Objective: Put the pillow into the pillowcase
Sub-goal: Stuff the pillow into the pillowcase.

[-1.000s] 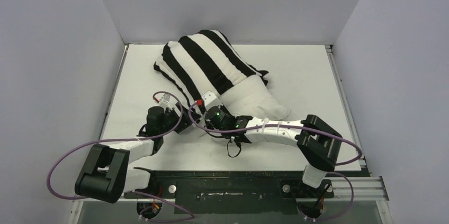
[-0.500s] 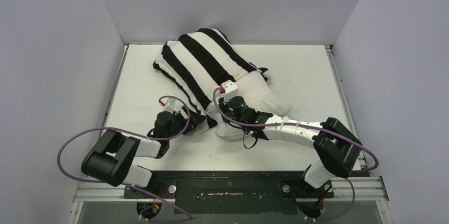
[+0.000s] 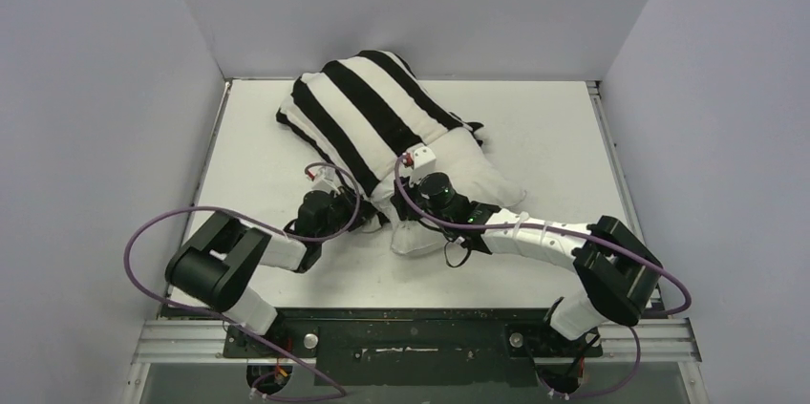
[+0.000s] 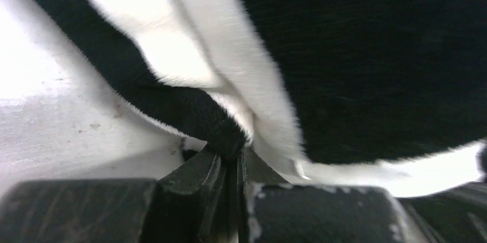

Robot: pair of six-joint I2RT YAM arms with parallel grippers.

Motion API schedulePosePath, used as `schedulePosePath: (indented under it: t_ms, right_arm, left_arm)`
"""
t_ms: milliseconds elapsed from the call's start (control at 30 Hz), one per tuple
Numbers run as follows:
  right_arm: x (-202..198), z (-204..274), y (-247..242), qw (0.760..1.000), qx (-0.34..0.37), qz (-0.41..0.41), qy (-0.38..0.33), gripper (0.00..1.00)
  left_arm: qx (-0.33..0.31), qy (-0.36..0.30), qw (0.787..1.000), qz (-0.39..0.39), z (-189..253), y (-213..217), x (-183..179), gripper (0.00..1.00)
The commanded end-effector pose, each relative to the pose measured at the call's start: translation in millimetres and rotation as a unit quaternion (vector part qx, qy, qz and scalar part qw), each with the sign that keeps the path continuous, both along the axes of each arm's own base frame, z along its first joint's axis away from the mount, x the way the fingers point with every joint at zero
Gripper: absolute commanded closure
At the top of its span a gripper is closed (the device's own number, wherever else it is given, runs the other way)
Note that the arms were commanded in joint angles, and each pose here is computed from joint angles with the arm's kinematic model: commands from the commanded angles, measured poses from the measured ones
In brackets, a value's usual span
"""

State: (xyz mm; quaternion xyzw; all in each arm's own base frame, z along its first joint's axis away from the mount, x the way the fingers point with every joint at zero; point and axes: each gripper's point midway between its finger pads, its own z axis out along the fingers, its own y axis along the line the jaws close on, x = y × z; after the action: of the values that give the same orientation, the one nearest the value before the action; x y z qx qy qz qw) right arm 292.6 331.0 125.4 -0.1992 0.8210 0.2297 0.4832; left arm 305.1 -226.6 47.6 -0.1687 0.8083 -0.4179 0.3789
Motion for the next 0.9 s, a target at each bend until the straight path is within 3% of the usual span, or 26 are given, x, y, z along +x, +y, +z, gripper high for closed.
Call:
schedulePosePath:
  t_ms: [0, 67, 233, 400, 500, 600, 667, 733, 767, 867]
  right_arm:
    - [-11, 20, -7, 0.999, -0.028, 0.028, -0.012, 0.52]
    - [-26, 38, -9, 0.998, -0.051, 0.036, -0.024, 0.36]
    - [-53, 83, -2, 0.994, -0.07, 0.056, -0.068, 0.22]
    - [-36, 67, -3, 0.985, -0.133, 0.037, -0.099, 0.23]
    - [-19, 46, 11, 0.985, -0.145, 0.043, -0.085, 0.26]
    - [6, 37, 24, 0.986, -0.144, 0.016, -0.089, 0.24]
    - [32, 39, 36, 0.991, -0.094, 0.001, -0.09, 0.36]
    - [57, 42, 50, 0.995, -0.045, -0.016, -0.093, 0.66]
    - [69, 44, 56, 0.994, -0.033, -0.034, -0.1, 0.76]
    - [98, 51, 75, 0.989, 0.02, -0.086, -0.117, 0.87]
  left_arm:
    - [0.034, -0.082, 0.996, -0.008, 60, -1, 8, 1.0]
    - [0.051, -0.106, 0.993, 0.001, 80, 7, 3, 1.0]
    - [0.051, -0.163, 0.985, 0.019, 130, 17, -3, 1.0]
    - [0.037, -0.178, 0.983, -0.002, 151, 8, -6, 1.0]
    - [0.032, -0.19, 0.981, -0.009, 168, 6, -8, 1.0]
    - [0.037, -0.2, 0.979, -0.024, 183, 4, -12, 1.0]
    - [0.03, -0.207, 0.977, -0.039, 195, 0, -18, 1.0]
    - [0.023, -0.207, 0.976, -0.054, 205, -4, -26, 1.0]
    - [0.022, -0.206, 0.976, -0.061, 210, -6, -31, 1.0]
    - [0.024, -0.19, 0.978, -0.079, 210, -9, -52, 1.0]
